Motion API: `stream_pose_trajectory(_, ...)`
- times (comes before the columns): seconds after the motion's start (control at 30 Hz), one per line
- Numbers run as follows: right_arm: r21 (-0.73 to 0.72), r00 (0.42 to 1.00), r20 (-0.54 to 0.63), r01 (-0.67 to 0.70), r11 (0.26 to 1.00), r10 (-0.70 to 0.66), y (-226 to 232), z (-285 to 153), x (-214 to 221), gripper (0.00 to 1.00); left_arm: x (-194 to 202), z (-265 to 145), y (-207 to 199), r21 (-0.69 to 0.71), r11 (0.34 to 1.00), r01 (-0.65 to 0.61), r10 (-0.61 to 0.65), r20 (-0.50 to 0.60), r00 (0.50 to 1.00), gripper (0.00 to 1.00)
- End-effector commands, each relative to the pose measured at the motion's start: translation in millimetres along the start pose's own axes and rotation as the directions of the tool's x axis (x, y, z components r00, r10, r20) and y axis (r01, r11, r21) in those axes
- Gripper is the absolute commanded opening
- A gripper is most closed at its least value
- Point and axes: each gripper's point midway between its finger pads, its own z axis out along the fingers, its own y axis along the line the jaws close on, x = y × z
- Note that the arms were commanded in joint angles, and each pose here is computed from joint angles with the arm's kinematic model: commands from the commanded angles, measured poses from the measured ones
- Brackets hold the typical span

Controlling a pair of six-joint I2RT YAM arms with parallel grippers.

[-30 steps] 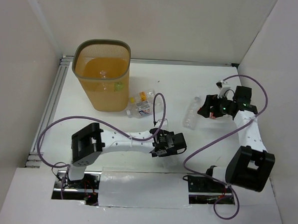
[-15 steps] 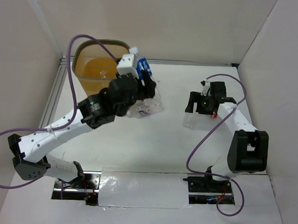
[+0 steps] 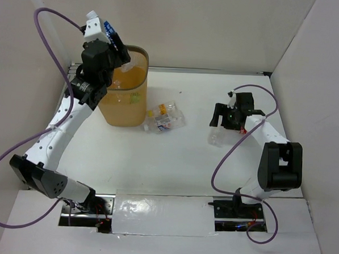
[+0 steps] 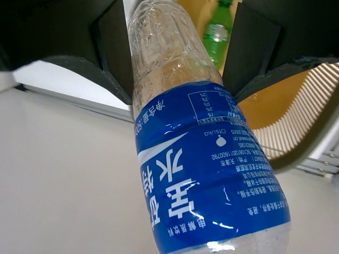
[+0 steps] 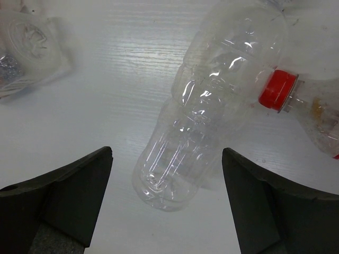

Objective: Put the plastic bottles in the bin

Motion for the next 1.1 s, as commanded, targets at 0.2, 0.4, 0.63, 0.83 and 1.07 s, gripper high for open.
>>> stream_pose_trajectory(0.2, 0.047, 0.999, 0.015, -0.03, 0.998, 0.029, -15, 19, -7, 0.91, 1, 31, 46, -0.169, 0.98, -0.104, 0.11, 0.028, 0.994, 0.89)
stream_pose_trajectory(0.4, 0.096, 0.998, -0.028, -0.053, 0.994, 0.056, -22, 39, -1, 0.91, -11, 17, 45, -0.163, 0.978, -0.129, 0.139, 0.049, 0.989, 1.0)
stream_pose_trajectory(0.63, 0.098, 0.994, -0.075, -0.073, 0.993, 0.08, -26, 60, 3, 0.74, -12, -70, -62, 0.176, 0.937, -0.303, 0.277, 0.156, 0.948, 1.0)
stream_pose_trajectory(0.83, -0.06, 0.998, 0.039, 0.053, 0.997, -0.051, 4, 26, -42, 0.38, 109, -177, -123, 0.596, 0.753, -0.28, 0.348, 0.002, 0.938, 1.0)
stream_pose_trajectory(1.07, -0.182, 0.858, 0.354, 0.454, 0.872, -0.372, 83, -64, -159, 0.33, 242, -242, -80, 0.648, 0.748, -0.144, 0.399, -0.265, 0.878, 0.98)
